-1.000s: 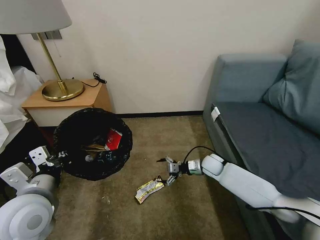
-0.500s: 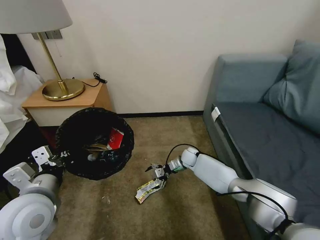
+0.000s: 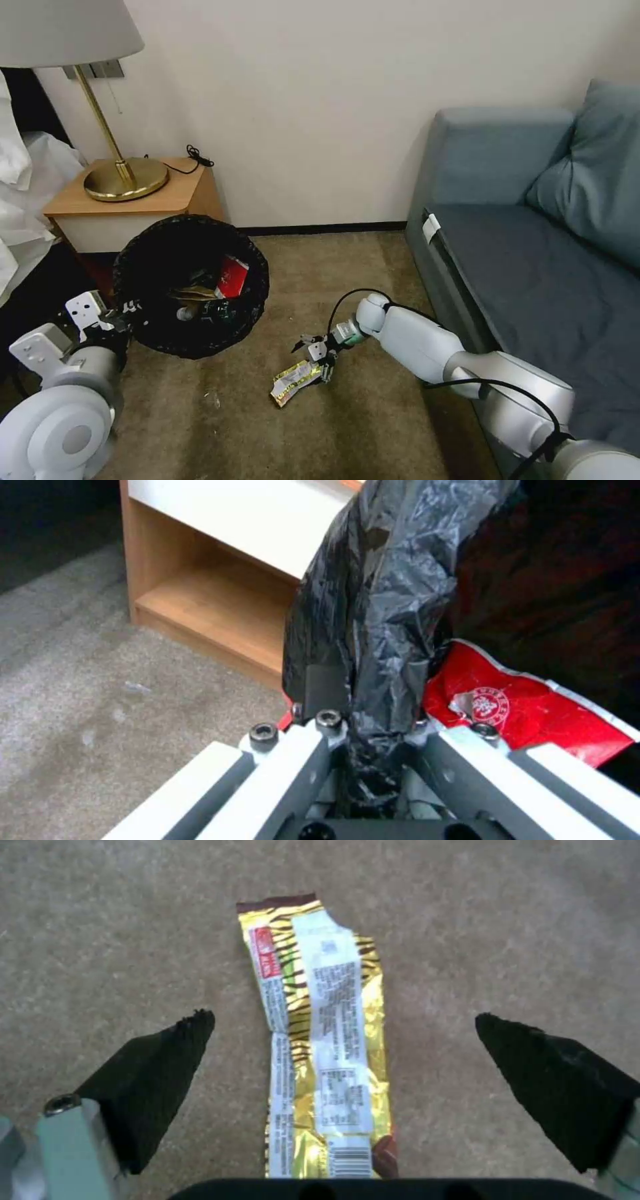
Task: Pick up the trash bin, then pick up the garbage on the floor and place it into the trash bin.
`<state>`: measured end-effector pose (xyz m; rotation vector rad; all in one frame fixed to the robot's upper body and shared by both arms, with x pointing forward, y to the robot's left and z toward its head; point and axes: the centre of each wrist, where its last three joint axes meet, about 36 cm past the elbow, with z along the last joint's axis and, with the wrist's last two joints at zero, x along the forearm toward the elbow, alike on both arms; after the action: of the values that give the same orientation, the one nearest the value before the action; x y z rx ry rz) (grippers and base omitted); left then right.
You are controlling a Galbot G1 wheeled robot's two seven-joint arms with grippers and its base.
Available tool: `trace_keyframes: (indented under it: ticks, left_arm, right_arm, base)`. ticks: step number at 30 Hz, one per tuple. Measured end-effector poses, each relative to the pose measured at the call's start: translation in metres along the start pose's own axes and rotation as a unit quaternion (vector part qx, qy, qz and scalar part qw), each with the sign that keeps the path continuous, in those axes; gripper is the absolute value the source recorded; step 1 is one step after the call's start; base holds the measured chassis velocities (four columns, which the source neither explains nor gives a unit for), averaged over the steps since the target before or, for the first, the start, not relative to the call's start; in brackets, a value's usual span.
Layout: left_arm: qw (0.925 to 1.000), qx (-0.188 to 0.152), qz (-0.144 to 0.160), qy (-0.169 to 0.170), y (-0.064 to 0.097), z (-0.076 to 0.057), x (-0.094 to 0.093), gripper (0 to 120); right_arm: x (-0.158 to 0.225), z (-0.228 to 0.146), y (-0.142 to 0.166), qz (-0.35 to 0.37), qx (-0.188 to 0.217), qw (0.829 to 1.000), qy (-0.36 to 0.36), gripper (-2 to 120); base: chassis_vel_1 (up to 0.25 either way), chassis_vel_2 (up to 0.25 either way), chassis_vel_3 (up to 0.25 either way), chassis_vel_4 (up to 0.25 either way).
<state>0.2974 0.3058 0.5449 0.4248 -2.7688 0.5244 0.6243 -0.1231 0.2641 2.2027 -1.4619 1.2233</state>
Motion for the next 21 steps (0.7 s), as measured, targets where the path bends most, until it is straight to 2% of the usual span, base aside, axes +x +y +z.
trace_keyframes:
  ticks: [13, 21]
  left_arm:
    - [1.0000, 0.003, 0.005, -0.002, -0.001, 0.003, 0.000, 0]
    - [0.9999, -0.005, 0.006, -0.009, 0.000, 0.000, 0.001, 0]
  right_arm:
    - [-0.025, 0.003, 0.008, -0.002, 0.000, 1.000, 0.005, 100]
    - [-0.029, -0.001, -0.004, 0.011, 0.004, 1.000, 0.011, 100]
  base:
    - [0.000, 0.000, 0.000, 0.000]
    - [0.000, 0.000, 0.000, 0.000]
